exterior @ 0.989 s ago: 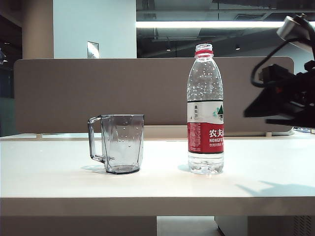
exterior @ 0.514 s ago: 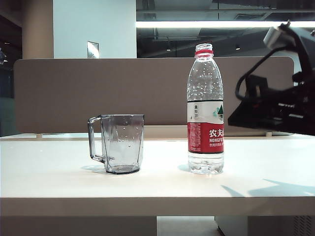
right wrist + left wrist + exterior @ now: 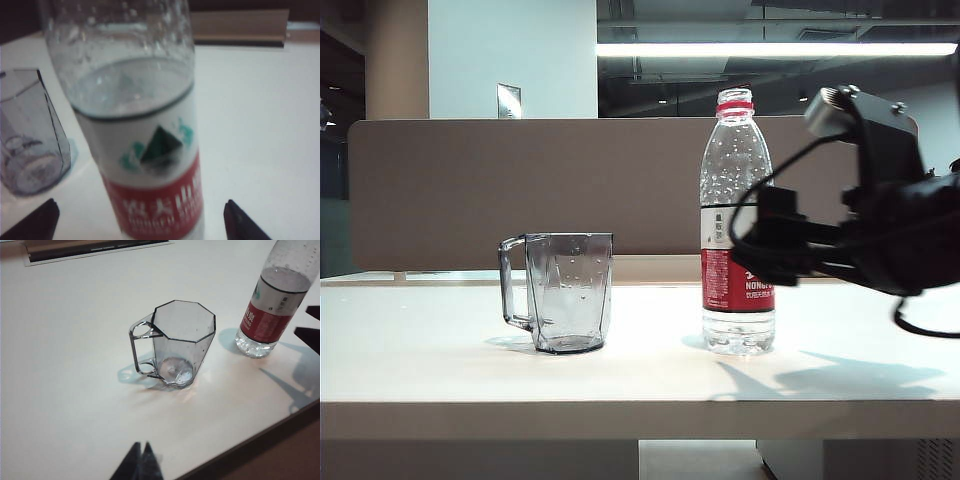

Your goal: Pick up the mineral water bottle on the table and pour a little water into the mug.

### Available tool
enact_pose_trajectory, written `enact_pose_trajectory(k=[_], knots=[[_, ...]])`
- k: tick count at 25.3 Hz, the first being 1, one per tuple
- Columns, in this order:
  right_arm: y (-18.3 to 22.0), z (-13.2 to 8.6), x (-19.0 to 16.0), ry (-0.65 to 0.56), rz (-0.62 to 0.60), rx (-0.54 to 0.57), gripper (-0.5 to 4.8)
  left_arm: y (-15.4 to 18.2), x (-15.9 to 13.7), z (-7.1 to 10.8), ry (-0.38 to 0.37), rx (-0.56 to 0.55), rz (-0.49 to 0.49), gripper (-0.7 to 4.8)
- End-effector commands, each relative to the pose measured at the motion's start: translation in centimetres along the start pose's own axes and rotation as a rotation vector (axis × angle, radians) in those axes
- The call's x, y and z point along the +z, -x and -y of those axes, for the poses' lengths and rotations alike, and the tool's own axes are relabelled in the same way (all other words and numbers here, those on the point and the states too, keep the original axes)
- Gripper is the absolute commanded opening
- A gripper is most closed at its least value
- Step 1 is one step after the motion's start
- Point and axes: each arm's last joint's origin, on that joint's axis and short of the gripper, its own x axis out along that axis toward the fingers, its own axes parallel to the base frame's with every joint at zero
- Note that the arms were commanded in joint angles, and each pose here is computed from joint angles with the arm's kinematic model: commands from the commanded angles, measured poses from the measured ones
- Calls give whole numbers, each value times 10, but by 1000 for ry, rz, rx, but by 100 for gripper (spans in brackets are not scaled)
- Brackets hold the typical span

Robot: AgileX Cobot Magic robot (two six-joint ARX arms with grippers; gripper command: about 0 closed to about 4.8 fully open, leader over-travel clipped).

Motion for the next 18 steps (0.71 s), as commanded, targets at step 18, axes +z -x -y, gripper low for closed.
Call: enact_pose_trajectory(k=[18], knots=[[-68,-11,7,5,26,30,479,0,2,0,-4,1,11,-5]])
